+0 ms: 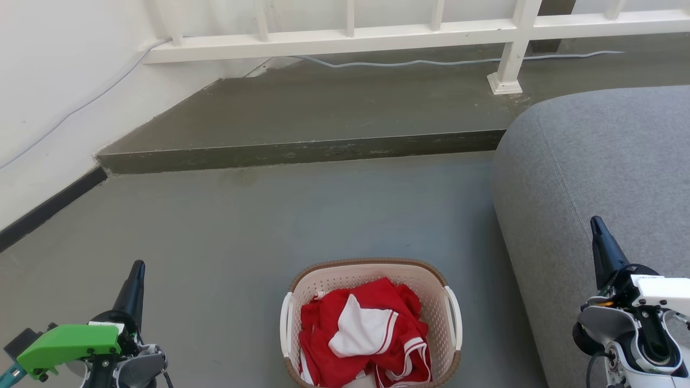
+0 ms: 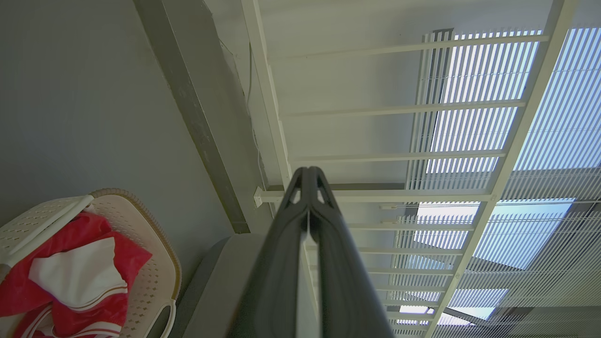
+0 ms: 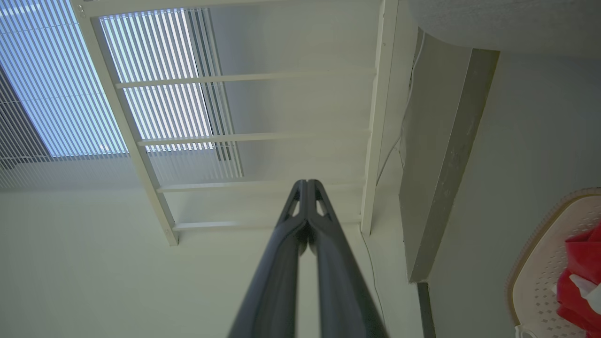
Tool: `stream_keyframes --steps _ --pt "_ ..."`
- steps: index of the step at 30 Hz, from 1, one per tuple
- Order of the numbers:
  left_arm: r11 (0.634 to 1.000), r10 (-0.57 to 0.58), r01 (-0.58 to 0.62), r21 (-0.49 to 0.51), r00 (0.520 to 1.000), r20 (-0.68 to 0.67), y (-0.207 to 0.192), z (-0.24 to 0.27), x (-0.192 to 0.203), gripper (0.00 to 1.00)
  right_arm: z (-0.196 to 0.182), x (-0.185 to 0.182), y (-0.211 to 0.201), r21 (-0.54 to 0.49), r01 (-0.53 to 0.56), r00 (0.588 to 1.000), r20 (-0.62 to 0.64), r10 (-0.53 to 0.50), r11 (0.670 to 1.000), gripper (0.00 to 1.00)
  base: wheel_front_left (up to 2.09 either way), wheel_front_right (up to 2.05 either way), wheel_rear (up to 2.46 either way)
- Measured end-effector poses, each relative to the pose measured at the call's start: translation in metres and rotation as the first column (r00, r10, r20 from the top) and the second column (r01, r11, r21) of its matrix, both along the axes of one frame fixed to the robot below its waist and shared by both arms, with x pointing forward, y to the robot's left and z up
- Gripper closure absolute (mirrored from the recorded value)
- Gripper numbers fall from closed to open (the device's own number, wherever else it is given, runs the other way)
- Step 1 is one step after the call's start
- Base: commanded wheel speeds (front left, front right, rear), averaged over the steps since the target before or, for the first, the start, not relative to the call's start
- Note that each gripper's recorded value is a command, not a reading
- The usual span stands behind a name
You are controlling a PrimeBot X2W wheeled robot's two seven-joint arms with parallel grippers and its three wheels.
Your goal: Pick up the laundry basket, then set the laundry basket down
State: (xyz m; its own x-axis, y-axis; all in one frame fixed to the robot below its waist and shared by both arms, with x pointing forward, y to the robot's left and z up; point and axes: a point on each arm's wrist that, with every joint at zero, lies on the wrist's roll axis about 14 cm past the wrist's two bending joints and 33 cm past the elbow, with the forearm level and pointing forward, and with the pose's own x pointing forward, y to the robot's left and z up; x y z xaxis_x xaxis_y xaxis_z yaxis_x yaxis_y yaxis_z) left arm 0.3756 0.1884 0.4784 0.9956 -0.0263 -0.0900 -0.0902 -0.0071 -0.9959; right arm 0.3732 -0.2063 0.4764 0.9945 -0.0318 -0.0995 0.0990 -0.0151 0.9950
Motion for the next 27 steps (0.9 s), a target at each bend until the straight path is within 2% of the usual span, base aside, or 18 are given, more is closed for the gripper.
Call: stream_keyframes --steps 27 --pt "1.0 0.0 0.0 0.0 1.0 0.0 0.0 0.0 0.0 1.0 0.0 0.0 0.0 0.0 0.0 1.0 0.0 0.0 1.0 1.0 0.0 0.0 0.0"
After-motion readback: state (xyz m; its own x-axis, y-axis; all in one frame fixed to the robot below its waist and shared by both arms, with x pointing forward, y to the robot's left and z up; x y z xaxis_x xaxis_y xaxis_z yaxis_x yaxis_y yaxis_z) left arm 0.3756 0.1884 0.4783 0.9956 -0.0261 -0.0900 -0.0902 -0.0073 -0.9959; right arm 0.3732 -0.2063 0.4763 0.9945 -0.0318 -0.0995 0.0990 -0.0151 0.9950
